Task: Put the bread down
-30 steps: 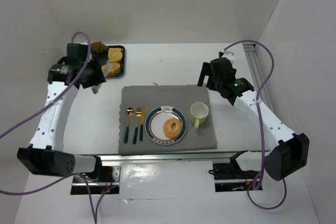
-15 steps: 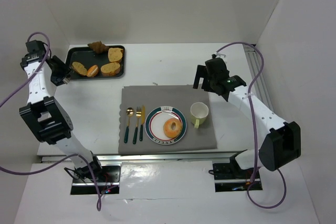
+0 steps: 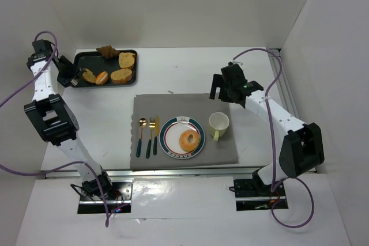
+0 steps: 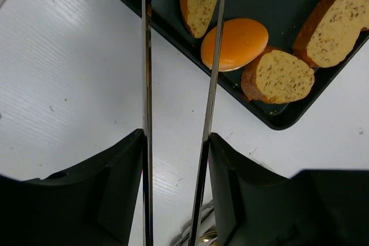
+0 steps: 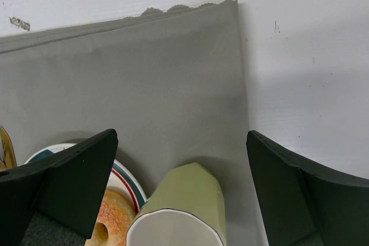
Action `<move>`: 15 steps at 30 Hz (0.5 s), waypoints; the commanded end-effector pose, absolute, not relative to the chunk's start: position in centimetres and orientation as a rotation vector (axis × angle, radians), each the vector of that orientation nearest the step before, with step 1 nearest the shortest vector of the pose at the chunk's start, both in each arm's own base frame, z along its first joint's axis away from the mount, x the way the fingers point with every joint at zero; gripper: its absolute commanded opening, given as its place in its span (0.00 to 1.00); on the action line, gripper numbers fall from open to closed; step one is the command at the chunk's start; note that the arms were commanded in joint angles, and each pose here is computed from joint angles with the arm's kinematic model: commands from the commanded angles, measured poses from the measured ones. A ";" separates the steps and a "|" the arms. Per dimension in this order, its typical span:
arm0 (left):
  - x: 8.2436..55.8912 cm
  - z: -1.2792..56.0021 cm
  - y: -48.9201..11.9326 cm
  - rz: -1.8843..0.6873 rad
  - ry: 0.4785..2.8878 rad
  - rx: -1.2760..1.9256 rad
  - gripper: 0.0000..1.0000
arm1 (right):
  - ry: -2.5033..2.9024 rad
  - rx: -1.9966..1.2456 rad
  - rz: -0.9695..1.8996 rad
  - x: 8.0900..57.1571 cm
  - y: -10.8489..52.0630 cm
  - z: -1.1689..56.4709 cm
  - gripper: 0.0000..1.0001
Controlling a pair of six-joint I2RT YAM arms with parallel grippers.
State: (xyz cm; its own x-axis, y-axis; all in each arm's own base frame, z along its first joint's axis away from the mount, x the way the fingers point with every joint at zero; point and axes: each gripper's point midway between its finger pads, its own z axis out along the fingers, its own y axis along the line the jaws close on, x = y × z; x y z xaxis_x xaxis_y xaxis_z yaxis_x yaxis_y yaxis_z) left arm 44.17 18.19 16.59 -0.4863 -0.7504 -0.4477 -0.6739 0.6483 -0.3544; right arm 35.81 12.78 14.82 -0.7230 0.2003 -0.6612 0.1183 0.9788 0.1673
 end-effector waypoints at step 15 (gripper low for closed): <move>46.4 21.6 18.2 -0.214 2.166 -1.011 0.00 | 2.330 0.227 0.169 37.8 13.3 16.5 1.00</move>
State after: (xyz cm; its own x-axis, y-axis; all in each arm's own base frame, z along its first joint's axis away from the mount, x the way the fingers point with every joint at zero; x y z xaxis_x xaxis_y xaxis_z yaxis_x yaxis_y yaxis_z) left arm 46.12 18.34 14.12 -0.5101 -0.7576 -0.4072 -0.6613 0.6482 -0.3776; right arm 36.28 12.99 14.30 -0.7322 0.1966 -0.6521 0.1201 0.9797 0.1605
